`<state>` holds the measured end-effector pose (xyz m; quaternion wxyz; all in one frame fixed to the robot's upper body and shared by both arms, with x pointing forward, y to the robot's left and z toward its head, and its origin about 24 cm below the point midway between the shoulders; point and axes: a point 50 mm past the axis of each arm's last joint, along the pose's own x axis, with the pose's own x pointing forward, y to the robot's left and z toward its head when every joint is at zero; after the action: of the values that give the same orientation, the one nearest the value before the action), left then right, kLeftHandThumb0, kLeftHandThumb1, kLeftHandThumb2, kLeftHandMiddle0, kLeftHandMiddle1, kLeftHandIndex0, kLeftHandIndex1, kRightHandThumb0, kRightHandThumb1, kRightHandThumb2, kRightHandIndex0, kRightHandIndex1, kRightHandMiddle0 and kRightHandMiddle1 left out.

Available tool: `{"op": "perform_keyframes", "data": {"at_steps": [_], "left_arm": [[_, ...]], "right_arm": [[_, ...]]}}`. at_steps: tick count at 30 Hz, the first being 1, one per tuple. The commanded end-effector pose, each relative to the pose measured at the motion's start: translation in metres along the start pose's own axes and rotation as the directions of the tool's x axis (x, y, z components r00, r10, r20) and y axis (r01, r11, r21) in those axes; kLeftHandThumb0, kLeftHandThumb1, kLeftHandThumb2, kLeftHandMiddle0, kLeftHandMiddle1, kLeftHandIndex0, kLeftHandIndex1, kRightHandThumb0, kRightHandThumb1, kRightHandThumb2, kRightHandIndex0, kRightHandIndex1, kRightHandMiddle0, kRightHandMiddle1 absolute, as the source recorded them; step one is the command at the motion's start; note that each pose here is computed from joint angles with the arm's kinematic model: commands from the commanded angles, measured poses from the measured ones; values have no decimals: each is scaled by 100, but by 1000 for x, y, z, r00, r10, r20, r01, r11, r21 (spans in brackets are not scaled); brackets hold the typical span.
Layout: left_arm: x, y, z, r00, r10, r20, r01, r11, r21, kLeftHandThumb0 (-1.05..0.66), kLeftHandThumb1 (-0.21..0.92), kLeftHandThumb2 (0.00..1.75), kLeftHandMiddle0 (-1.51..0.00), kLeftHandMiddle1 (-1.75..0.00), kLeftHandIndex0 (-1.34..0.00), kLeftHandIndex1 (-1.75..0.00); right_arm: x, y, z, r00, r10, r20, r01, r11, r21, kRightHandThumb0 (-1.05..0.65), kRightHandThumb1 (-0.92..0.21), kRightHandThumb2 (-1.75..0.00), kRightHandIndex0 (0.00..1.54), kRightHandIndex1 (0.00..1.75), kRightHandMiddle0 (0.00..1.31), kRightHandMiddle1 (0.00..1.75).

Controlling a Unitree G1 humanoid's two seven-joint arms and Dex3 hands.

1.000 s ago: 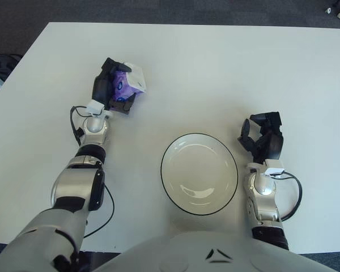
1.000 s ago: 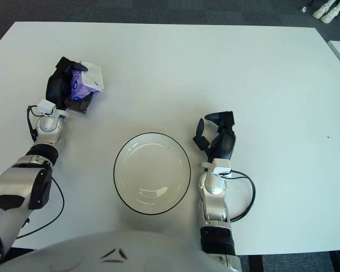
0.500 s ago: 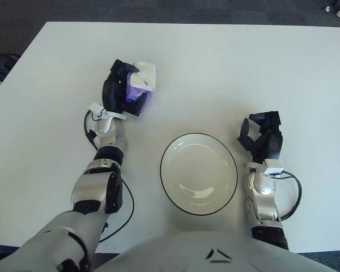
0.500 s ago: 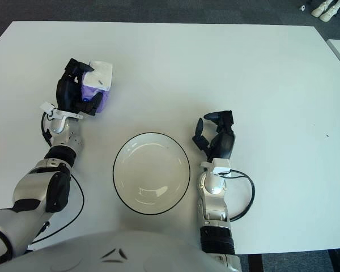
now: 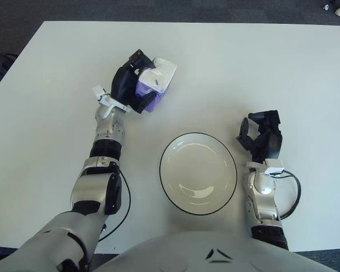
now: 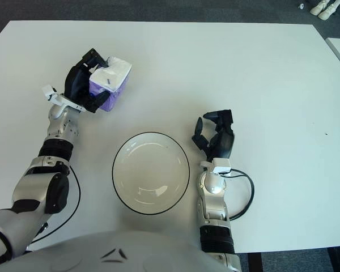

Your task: Put the tissue paper into the plate.

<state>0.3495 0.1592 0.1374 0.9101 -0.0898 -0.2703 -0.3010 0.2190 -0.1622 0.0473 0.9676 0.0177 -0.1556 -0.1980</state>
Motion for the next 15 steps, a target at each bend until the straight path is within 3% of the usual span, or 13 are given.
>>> {"op": "perform_keyframes", "data": {"at_steps": [1, 6, 15], "left_arm": [[2, 0, 16, 998, -64, 27, 62, 993, 98, 0, -12, 175, -99, -158, -71, -175], [9, -15, 31, 981, -186, 48, 176, 971, 160, 0, -11, 175, -97, -160, -70, -175], [19, -43, 40, 940, -333, 70, 311, 925, 216, 0, -10, 175, -96, -162, -70, -175]], "right_arm": [[-23, -10, -31, 984, -19, -179, 10, 999, -53, -39, -67, -88, 60, 135, 35, 175], [-23, -10, -29, 985, -16, -170, 10, 999, -33, -38, -69, -85, 59, 134, 33, 175], [-23, -9, -28, 986, -17, -165, 11, 999, -37, -38, -68, -86, 59, 134, 34, 175]]}}
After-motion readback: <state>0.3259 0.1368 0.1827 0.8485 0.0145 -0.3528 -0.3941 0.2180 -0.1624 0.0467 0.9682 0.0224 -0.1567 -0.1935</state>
